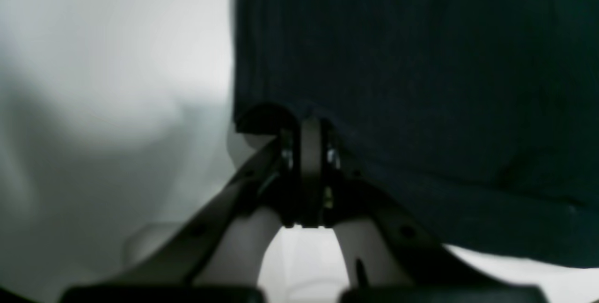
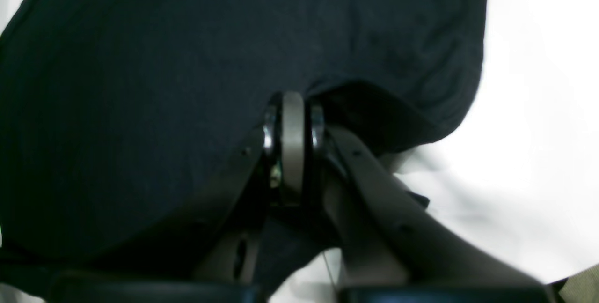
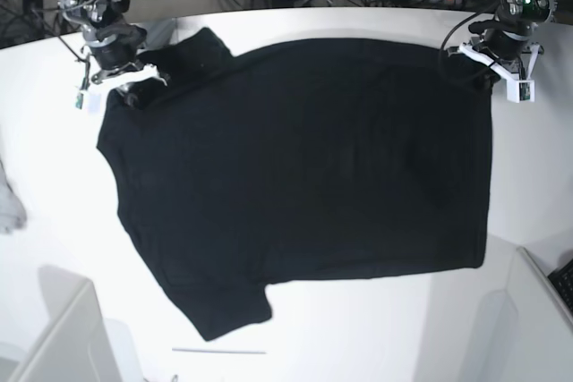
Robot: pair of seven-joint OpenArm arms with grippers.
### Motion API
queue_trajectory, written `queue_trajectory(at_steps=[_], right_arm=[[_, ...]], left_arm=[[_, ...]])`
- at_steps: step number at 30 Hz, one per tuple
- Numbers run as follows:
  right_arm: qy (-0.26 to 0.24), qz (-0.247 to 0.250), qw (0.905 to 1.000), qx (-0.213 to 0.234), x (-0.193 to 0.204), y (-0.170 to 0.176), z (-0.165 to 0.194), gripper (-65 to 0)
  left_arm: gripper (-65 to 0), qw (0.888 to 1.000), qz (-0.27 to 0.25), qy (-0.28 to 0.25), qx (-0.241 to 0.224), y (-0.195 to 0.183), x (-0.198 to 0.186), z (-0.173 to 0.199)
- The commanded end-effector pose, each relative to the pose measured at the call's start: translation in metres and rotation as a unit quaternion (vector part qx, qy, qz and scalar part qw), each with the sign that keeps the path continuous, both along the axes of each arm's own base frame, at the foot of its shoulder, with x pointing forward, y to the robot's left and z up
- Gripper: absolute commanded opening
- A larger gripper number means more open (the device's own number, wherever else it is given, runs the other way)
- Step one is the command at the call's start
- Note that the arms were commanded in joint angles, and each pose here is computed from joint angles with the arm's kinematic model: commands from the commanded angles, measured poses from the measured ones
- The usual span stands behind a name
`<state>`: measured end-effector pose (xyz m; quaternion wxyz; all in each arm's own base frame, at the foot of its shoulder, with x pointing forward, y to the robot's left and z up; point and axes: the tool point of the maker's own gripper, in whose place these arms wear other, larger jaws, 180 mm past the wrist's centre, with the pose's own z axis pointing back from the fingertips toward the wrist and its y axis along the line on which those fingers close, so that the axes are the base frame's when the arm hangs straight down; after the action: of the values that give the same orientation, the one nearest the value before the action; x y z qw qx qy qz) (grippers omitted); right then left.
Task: Fold the T-shirt properly
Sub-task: 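Lift the shoulder corners and pull them back toward the robot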
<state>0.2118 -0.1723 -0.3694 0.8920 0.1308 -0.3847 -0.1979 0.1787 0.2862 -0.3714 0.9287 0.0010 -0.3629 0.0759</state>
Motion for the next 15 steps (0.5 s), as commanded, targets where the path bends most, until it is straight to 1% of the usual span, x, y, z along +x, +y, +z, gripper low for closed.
queue_trajectory(at_steps=[1, 4, 8, 10, 12, 15], right_arm=[[-0.023, 0.003, 0.9997, -0.005, 0.012, -0.002, 0.012, -65.0], [-0.021, 0.016, 0.9996, 0.003, 0.027, 0.003, 0.018, -65.0], [-0.041, 0.023, 0.9989, 0.007, 0.050, 0.006, 0.032, -65.0], [-0.042, 0.024, 0.9987, 0.012, 0.061, 0.006, 0.032, -65.0], [-0.042, 0.024, 0.9988, 0.006, 0.073, 0.004, 0.032, -65.0], [-0.035, 0.021, 0.9990, -0.017, 0.087, -0.001, 0.026, -65.0]], left_arm=[[-65.0, 1.000, -0.005, -0.015, 0.015, 0.005, 0.010, 0.011], [-65.0, 1.000, -0.005, -0.019, 0.018, 0.005, 0.020, 0.015], [-65.0, 0.999, -0.004, -0.036, 0.016, 0.006, 0.034, 0.021], [-65.0, 0.999, -0.004, -0.042, 0.019, 0.006, 0.039, 0.024], [-65.0, 0.998, -0.005, -0.044, 0.039, 0.009, 0.046, 0.026], [-65.0, 0.997, 0.003, -0.044, 0.060, 0.014, 0.054, 0.026]])
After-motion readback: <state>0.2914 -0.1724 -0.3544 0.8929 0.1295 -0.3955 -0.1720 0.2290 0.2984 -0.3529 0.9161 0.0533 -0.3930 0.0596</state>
